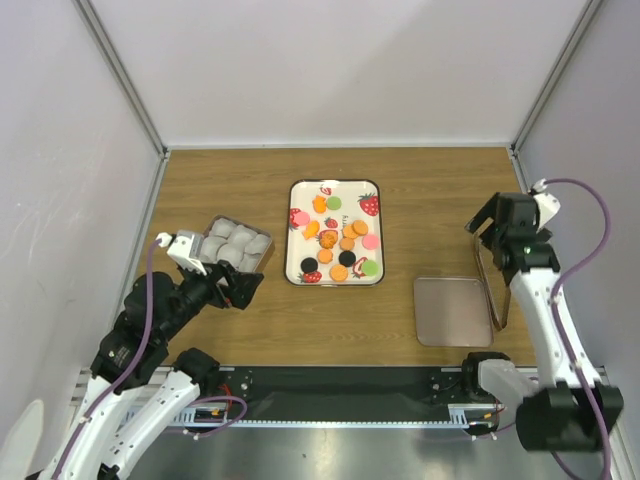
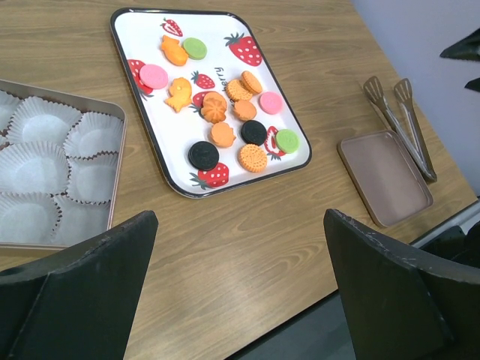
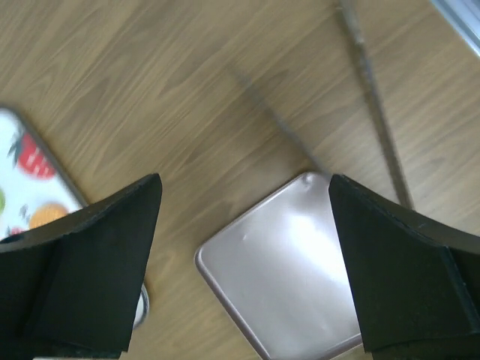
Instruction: Pack the cookies
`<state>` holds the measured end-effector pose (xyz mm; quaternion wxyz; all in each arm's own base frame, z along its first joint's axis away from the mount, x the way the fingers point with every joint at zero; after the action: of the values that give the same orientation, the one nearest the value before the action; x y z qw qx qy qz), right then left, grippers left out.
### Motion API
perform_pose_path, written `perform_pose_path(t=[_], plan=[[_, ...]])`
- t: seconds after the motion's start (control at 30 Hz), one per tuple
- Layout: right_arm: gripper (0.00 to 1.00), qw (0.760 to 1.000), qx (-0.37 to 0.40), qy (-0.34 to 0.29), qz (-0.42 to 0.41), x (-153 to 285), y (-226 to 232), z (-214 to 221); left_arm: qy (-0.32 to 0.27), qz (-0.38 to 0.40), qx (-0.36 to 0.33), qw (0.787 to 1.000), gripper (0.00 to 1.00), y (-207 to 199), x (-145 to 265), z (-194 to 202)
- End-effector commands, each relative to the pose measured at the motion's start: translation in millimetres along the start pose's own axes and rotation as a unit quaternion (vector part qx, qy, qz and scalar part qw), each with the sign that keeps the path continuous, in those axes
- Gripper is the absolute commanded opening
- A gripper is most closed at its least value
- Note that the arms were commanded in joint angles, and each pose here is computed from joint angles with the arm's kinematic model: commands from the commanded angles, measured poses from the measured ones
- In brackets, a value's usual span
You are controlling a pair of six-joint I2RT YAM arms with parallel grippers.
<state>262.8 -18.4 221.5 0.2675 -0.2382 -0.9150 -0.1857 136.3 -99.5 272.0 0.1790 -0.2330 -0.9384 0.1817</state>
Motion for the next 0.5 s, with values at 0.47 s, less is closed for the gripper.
perform_pose_path(t=[0.47], plan=[[0.91, 0.969, -0.115, 0.117, 0.183, -117, -106, 19, 0.019, 0.017, -0.012, 1.0, 1.0, -4, -12, 3]])
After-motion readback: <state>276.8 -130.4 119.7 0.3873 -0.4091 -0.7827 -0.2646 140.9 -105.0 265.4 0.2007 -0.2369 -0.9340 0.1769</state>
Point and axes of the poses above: each gripper's point midway between its finger pads, its own x axis back along the fingers, its own y axis along the line the jaws close on, z = x × y, the point moved 4 cm from there along x, back along the fingers, and after that the axes turned 3 degrees about x, right-handed, at the moved point
